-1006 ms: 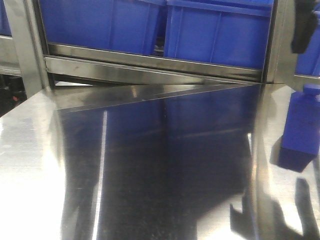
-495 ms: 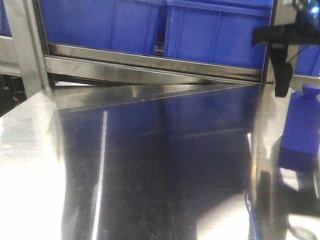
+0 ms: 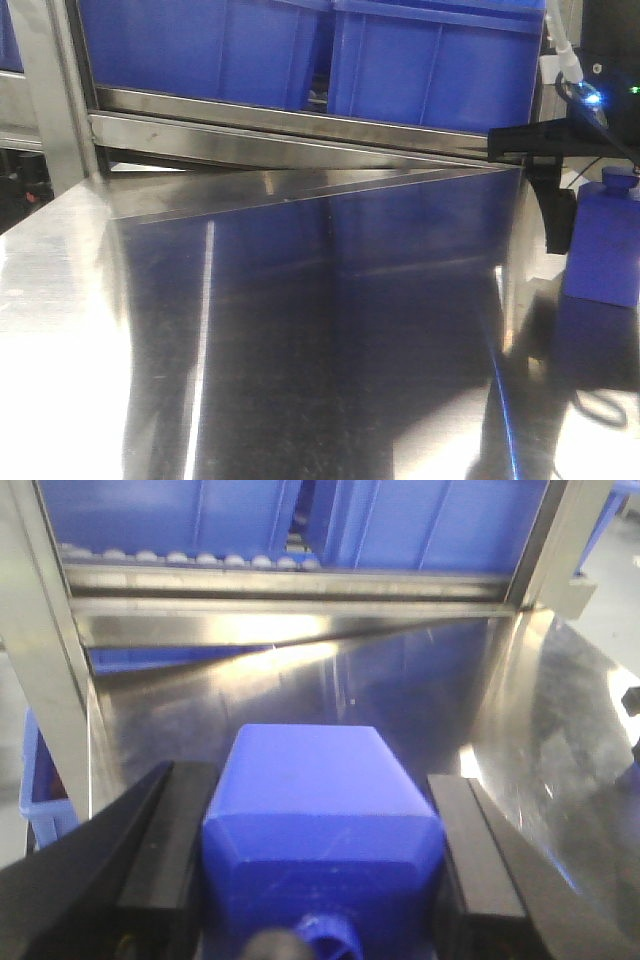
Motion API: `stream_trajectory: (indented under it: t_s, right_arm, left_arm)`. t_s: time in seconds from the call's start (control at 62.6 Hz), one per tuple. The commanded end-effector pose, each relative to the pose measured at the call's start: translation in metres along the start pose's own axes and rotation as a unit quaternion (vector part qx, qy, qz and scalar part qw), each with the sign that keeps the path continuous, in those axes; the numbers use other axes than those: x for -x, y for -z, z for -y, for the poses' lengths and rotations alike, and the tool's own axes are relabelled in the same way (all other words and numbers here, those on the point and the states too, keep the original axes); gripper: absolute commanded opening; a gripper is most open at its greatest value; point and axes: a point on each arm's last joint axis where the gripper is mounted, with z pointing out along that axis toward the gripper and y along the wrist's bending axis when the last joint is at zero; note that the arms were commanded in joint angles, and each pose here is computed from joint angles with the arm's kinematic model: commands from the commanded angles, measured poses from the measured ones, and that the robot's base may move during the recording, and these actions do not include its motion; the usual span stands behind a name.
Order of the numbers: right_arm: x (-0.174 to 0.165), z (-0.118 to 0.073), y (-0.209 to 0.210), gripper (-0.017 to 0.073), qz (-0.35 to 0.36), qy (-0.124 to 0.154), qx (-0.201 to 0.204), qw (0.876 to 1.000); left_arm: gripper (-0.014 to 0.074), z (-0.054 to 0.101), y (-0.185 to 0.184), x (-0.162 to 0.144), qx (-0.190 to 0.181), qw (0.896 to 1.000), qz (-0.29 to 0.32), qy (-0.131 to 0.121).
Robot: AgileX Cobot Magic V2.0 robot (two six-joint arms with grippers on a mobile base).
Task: Pick and sort blue part to right shelf
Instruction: 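Lift the blue part with the right gripper, holding both parts up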
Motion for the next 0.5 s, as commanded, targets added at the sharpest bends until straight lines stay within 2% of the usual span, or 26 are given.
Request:
stream_trajectory:
  t_s: [0.0,0.096,0.192,0.319,0.479]
  right_arm:
    - [0.007,0.001,0.016,0.0302,0.033,0.002,0.015,0.999]
    - [0.008,0.0,0.016,0.0286,0.039,0.003,0.02,0.999]
    - [0.008,0.0,0.016,0.0286,0.042,0.011,0.023,0.999]
    - [0.008,0.0,0.017,0.0286,0.045,0.041,0.022,0.998]
    - [0.009,0.0,0.018,0.0286,0.048,0.072,0.02,0.996]
  left_arm:
    - [0.0315,0.001,0.005,0.018,-0.003,0.998,0.065,0.004]
    - [0.0315,0.001,0.006,0.016,-0.002,0.998,0.058,0.002]
    - [0.0315,0.0,0.011,0.011,0.003,0.998,0.063,-0.011]
    - [0.0315,-0.001,0.027,0.0,0.011,0.996,0.086,-0.031]
    - [0.0315,-0.001,0.055,-0.02,0.011,0.991,0.129,-0.037]
